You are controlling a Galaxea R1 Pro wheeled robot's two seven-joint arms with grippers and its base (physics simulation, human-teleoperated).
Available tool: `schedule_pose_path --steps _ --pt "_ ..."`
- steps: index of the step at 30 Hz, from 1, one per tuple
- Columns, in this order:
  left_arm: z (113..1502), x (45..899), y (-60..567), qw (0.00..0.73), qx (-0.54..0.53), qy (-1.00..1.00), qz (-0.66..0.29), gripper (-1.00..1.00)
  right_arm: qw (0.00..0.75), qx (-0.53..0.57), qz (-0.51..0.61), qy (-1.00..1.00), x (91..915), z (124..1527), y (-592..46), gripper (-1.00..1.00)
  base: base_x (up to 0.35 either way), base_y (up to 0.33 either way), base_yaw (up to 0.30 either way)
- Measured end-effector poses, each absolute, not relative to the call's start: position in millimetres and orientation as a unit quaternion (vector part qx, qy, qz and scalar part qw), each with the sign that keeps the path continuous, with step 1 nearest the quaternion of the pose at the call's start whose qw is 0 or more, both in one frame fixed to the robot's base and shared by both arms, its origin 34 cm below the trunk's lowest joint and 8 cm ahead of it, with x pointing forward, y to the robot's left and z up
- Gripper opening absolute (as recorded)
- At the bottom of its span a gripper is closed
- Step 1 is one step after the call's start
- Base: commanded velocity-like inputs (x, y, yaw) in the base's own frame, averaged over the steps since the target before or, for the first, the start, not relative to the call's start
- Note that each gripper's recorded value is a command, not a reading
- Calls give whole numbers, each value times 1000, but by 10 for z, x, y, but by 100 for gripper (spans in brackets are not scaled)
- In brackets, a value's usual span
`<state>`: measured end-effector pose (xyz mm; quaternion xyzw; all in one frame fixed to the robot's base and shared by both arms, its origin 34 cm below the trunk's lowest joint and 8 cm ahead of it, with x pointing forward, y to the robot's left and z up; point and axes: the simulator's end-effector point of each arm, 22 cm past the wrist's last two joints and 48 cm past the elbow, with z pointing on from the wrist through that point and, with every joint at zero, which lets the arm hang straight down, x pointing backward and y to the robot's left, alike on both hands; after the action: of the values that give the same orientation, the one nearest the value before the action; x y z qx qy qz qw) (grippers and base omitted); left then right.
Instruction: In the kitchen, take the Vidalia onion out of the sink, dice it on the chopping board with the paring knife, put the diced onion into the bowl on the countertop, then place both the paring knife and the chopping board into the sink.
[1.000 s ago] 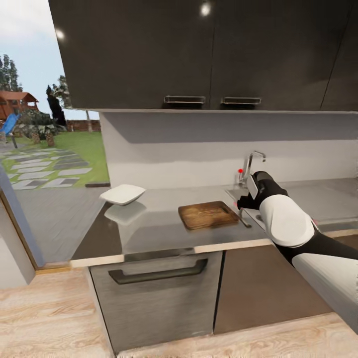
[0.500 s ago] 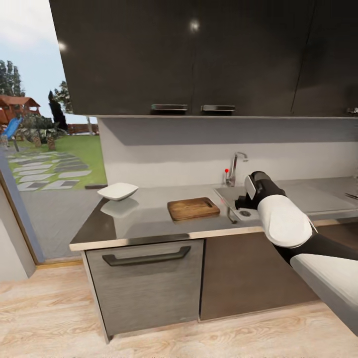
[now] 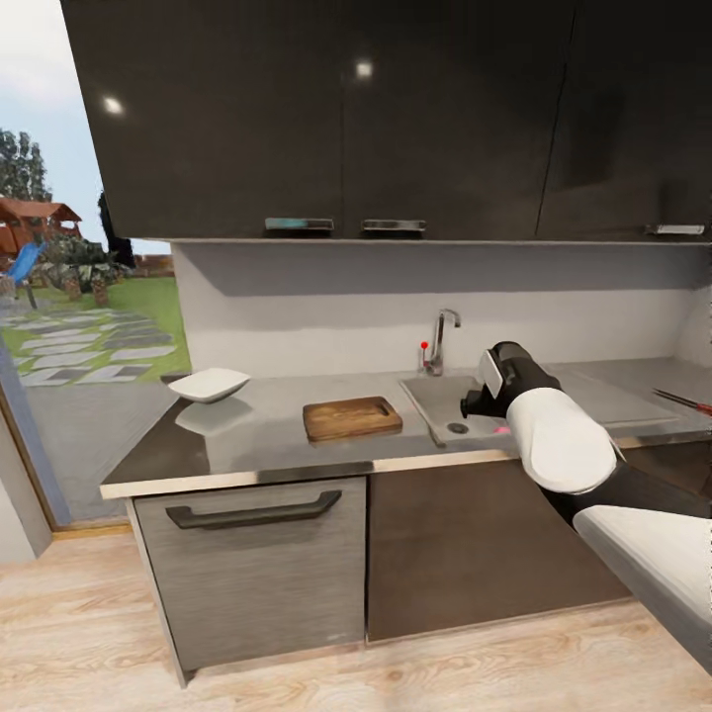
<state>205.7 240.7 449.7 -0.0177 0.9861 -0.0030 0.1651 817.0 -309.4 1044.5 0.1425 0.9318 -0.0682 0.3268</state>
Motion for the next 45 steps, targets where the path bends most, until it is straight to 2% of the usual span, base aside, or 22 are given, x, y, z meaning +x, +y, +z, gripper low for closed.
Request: schedule_pose_path --steps 8,16,27,37,45 --pt "4499 2071 2407 167 -17 986 -3 100 365 146 -71 917 8292 10557 -3115 100 -94 -11 0" --pt "4497 2069 2398 166 -18 986 -4 100 466 102 -47 878 8667 10759 -2876 100 -325 0 0" --pt "4498 2071 2397 166 -18 986 -3 100 508 37 -24 860 8810 10757 -2603 100 -331 -10 0" --pt "4501 2078 2412 168 -19 986 -2 100 540 -10 -9 841 8484 9204 -2462 100 -30 -7 0" --pt "4513 2159 2350 174 -22 984 -6 100 541 -31 -16 840 7623 7765 -2446 100 0 0 0"
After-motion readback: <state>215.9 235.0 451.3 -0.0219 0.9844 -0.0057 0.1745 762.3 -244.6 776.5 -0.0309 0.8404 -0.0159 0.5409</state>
